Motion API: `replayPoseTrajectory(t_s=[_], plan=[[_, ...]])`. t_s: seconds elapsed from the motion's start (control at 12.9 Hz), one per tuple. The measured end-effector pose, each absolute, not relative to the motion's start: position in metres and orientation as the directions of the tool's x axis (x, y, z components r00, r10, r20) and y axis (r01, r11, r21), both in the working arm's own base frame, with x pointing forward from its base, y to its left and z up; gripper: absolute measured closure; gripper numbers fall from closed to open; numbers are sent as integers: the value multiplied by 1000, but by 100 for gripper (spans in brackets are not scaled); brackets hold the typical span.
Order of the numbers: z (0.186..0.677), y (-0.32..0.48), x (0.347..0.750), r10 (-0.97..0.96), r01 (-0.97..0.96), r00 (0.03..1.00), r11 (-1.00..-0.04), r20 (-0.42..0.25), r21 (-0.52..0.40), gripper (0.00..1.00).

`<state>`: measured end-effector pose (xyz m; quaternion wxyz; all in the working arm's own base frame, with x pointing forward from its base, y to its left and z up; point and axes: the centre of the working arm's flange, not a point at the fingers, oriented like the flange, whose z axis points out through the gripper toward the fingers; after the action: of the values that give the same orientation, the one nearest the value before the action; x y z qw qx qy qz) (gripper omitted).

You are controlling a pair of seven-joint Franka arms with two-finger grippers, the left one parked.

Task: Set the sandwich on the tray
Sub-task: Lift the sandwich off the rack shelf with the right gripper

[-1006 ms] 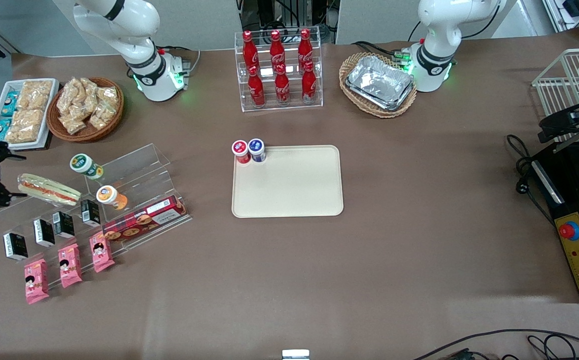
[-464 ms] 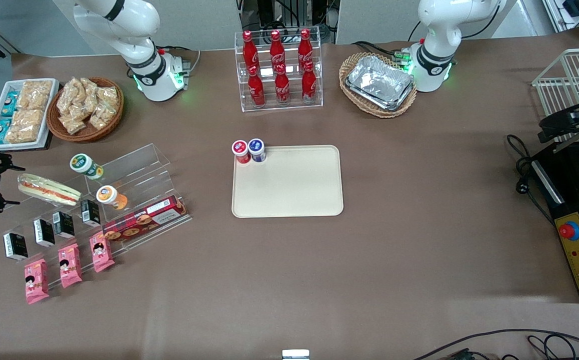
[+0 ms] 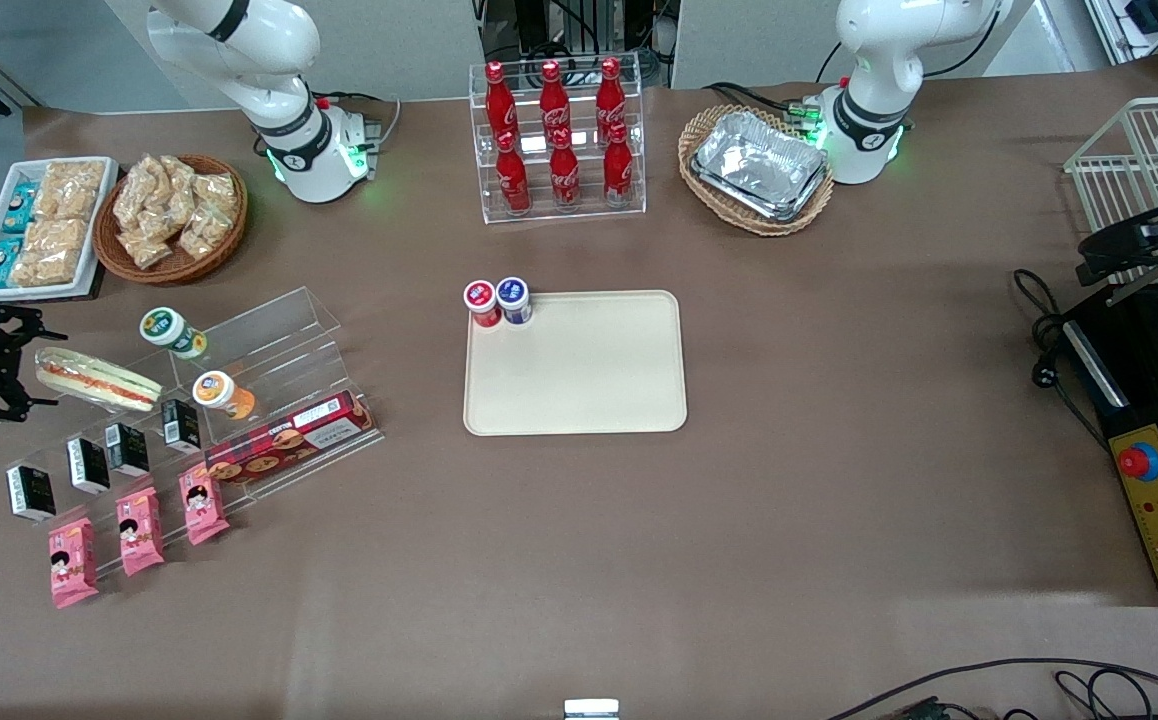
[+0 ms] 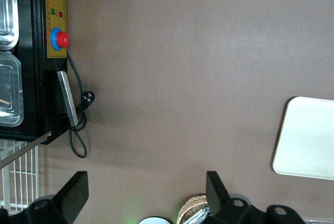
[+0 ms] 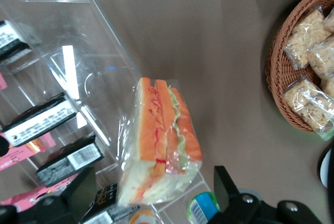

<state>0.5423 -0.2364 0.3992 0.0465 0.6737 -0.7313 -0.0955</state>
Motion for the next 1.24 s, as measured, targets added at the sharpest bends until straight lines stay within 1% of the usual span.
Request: replayPoseTrajectory(t_s=[0.15, 0.39, 0.54, 0.62, 0.7, 0.85, 0.93, 1.01, 1.08, 1.24], plan=[[386, -235, 538, -994, -975, -90, 75, -62, 207, 0], [380, -235, 538, -995, -979, -87, 75, -55, 191, 0], [379, -235, 539, -996, -981, -74, 63, -54, 182, 4], [379, -235, 539, -997, -983, -56, 45, -57, 180, 8], [378, -236, 538, -997, -983, -44, 33, -59, 179, 17], [377, -238, 537, -998, -984, -31, 19, -61, 179, 22], [377, -239, 536, -998, -984, -26, 15, -63, 179, 33], [377, -239, 536, -998, -984, -22, 11, -63, 179, 39], [377, -239, 536, -998, -984, -5, -6, -66, 176, 41], [380, -241, 538, -997, -986, 37, -48, -68, 163, 61]])
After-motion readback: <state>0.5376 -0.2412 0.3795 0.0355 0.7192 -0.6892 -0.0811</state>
